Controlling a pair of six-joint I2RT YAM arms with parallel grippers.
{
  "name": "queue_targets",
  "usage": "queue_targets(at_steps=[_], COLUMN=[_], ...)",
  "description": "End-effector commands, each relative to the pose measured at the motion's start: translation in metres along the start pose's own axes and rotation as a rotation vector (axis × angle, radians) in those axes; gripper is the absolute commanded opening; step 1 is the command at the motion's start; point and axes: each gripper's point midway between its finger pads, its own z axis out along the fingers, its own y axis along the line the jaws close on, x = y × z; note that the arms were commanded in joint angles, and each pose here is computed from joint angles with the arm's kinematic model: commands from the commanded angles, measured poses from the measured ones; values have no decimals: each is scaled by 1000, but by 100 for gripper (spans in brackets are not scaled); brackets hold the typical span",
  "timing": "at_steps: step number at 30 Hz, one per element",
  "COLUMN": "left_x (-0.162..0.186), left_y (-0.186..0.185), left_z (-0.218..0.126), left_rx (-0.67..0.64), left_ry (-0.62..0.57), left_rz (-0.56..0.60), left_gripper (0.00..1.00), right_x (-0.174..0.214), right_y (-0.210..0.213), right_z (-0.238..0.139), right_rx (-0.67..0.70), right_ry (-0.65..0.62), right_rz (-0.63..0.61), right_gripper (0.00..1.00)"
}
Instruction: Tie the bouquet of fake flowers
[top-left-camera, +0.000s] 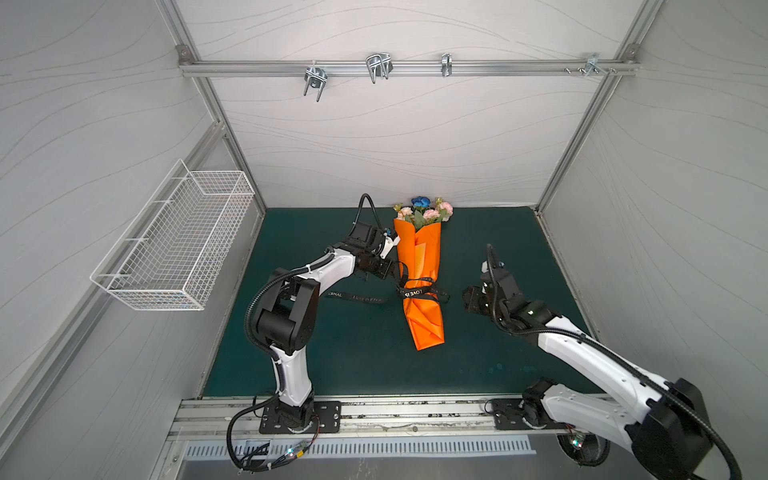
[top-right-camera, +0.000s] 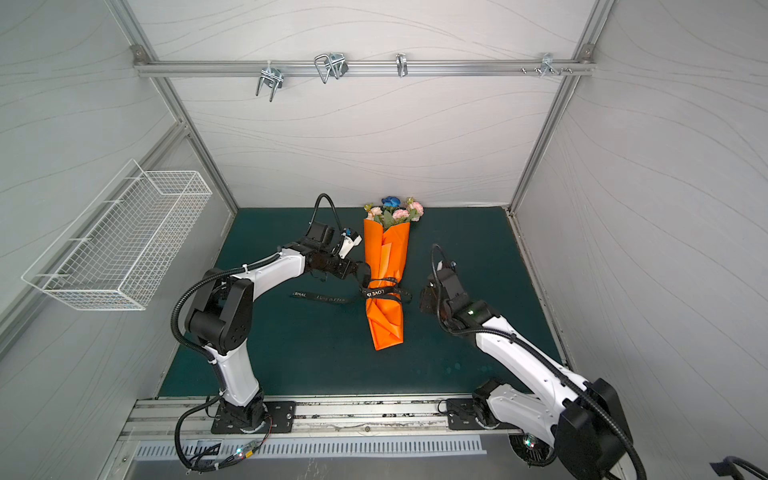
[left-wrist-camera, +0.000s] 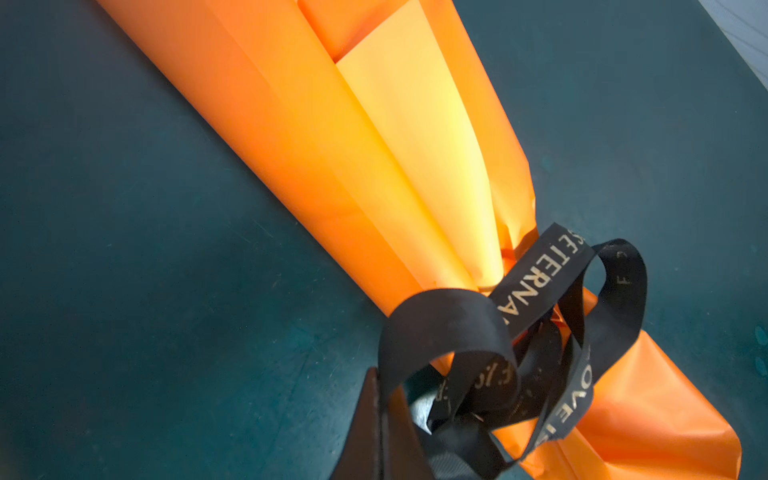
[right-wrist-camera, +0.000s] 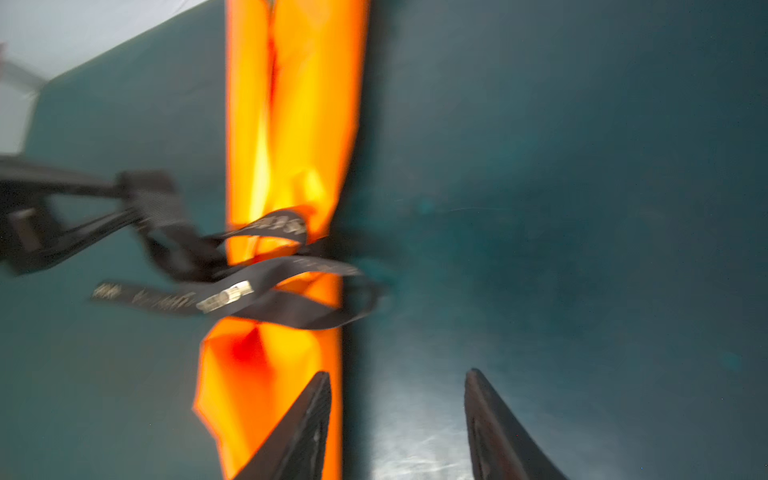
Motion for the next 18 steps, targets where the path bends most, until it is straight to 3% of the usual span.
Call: queue_targets(at_steps=[1,10,18], left_x=[-21,-19,-12], left_y=[-9,-17,-17], left_z=[-13,-12,-4], left_rx=[-14,-46,-37], left_ry=[-75,-139,-123], left_rz=[68,53,39], left_gripper=[0,0,0], right_x=[17,25,26], right_y=[32,85,97], right_z=[10,63,93], right_rx=[-65,-9,9], right_ry=[120,224,240], right_rz=[-100,-337,-382], right_gripper=[52,57,62])
